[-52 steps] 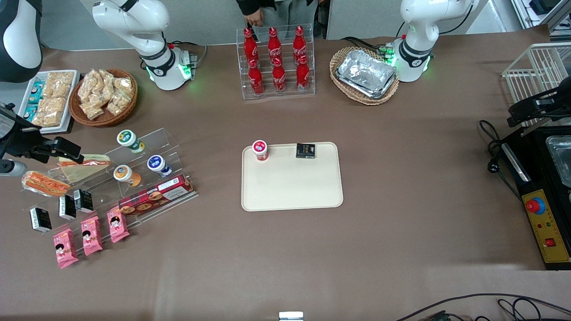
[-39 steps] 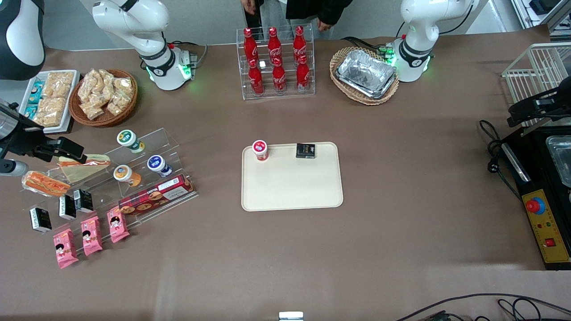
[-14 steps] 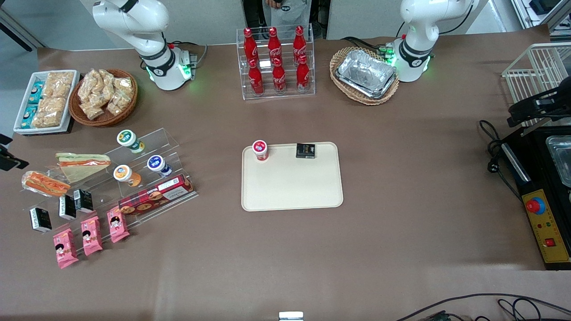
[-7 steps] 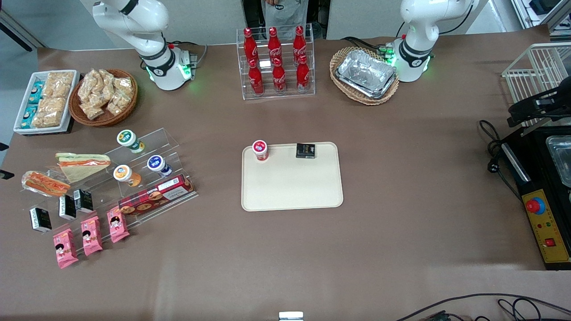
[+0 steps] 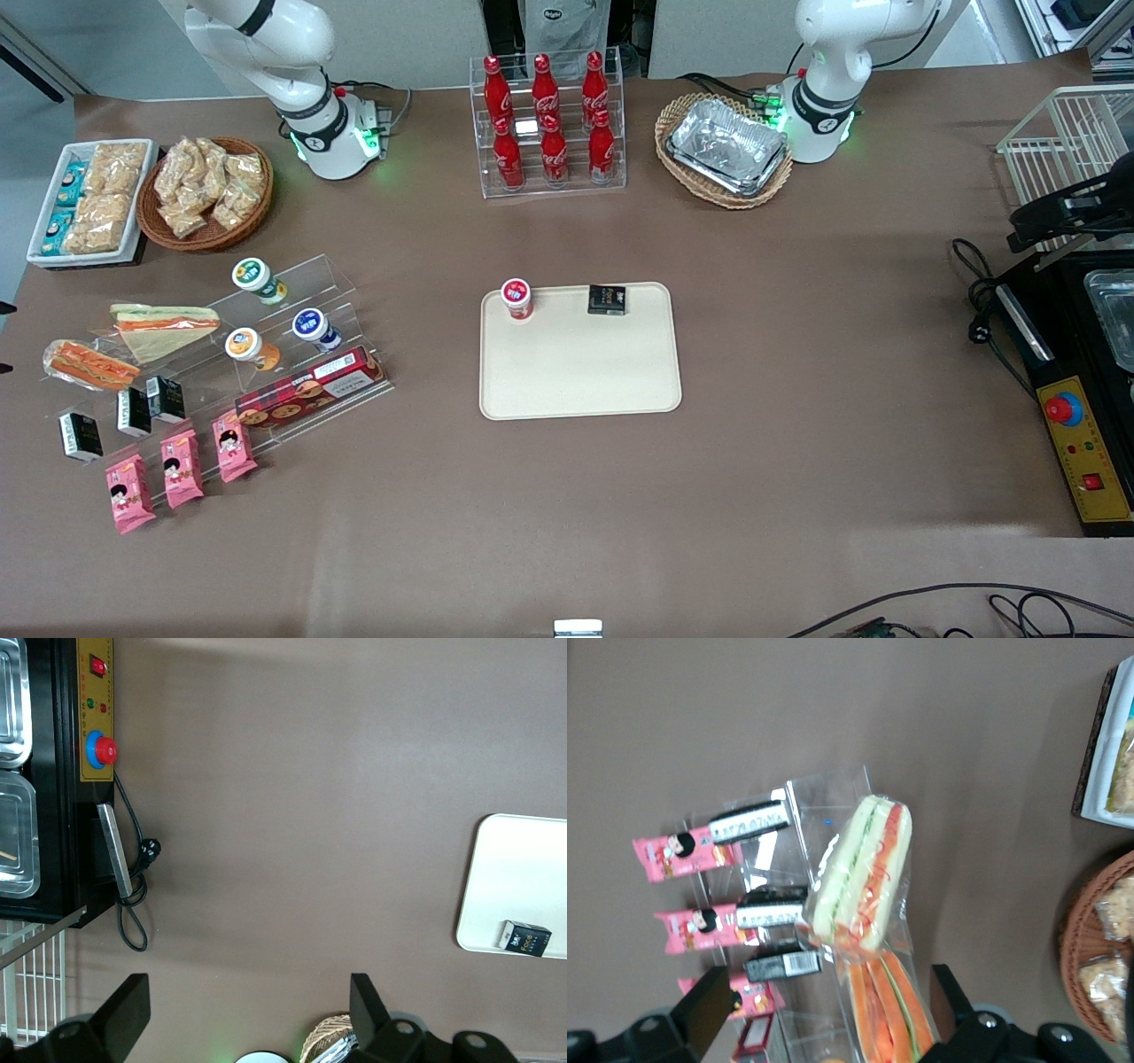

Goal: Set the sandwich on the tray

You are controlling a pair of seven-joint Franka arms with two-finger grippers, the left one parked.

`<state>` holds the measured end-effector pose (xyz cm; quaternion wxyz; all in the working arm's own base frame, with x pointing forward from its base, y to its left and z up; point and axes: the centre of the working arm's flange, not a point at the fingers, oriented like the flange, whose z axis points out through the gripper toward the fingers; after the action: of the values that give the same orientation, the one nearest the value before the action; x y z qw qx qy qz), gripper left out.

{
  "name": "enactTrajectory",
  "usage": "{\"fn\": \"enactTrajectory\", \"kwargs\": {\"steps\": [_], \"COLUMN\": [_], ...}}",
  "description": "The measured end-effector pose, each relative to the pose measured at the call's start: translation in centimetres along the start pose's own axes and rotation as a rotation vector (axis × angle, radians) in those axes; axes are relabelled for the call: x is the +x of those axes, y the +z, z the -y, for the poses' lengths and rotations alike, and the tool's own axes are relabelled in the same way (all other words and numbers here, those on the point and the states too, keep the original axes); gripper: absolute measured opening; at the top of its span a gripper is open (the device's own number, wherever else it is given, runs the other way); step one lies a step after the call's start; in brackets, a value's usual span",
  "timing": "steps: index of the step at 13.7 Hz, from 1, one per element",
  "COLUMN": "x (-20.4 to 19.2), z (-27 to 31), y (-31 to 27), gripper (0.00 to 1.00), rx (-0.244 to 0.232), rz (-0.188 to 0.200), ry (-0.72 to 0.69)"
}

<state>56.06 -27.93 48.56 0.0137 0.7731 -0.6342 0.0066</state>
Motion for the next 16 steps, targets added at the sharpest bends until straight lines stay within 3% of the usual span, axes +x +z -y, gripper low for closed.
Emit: {"fn": "enactTrajectory", "kwargs": {"steps": [3,5,11,16], "x": [1.5,2.2,2.2,2.2], "z": [0.3,0.3,0.5,0.4], "y": [2.6,4.0,6.7,8.6], "gripper": [1.0,1.0,1.0,1.0], "rx": [0.041,0.035,-0.006,-0.005], "rz": [0.049,0.07,0.084,0.094], "ry": [0.163,0.264,0.462,0.508]}}
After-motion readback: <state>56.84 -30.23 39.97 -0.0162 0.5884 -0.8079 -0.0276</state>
